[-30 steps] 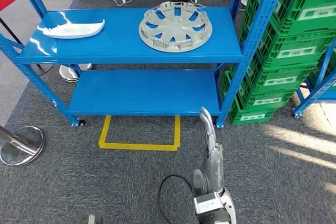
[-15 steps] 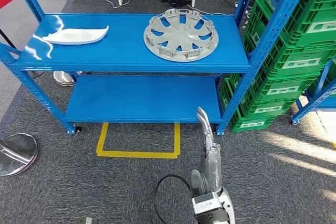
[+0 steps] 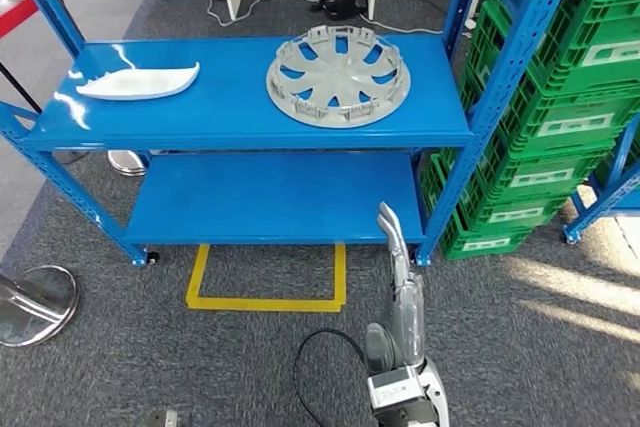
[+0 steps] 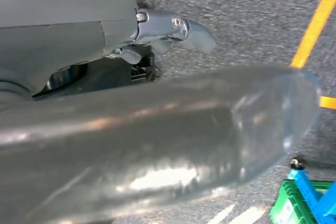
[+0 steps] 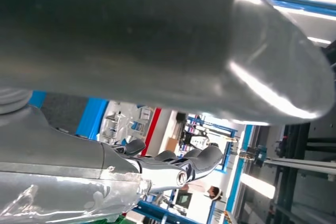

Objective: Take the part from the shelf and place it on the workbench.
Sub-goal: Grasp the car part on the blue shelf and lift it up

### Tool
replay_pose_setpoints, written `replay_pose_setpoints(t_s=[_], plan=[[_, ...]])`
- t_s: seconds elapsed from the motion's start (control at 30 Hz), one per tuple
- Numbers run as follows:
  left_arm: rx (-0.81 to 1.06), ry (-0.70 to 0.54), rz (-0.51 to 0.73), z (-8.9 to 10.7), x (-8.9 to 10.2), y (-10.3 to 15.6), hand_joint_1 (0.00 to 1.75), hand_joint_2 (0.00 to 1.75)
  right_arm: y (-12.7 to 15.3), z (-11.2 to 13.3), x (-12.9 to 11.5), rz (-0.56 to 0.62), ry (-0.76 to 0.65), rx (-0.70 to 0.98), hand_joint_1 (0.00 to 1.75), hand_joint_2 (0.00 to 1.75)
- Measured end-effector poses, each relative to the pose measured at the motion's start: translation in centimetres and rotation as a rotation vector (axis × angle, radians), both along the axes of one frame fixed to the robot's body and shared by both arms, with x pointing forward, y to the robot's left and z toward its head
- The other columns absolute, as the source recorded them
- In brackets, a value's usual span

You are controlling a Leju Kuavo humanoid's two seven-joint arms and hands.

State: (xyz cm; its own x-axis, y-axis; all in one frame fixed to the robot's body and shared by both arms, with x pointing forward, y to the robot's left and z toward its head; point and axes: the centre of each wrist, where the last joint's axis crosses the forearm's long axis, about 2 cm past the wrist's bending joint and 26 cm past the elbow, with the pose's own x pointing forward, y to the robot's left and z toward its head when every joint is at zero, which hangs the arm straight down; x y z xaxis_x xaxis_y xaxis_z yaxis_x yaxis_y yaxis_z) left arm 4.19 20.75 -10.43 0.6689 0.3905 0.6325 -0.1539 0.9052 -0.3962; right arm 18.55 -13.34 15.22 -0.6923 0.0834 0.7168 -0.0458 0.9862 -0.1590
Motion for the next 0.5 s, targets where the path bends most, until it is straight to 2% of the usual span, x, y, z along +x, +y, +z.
replay_pose_setpoints(t_s=[0.5], plan=[[0.013,0.010,0.007,-0.01,-0.10,-0.04,0.00,0.00,-0.01,0.11,-0.01,-0.004,-0.006,0.002,0.00,0.00]])
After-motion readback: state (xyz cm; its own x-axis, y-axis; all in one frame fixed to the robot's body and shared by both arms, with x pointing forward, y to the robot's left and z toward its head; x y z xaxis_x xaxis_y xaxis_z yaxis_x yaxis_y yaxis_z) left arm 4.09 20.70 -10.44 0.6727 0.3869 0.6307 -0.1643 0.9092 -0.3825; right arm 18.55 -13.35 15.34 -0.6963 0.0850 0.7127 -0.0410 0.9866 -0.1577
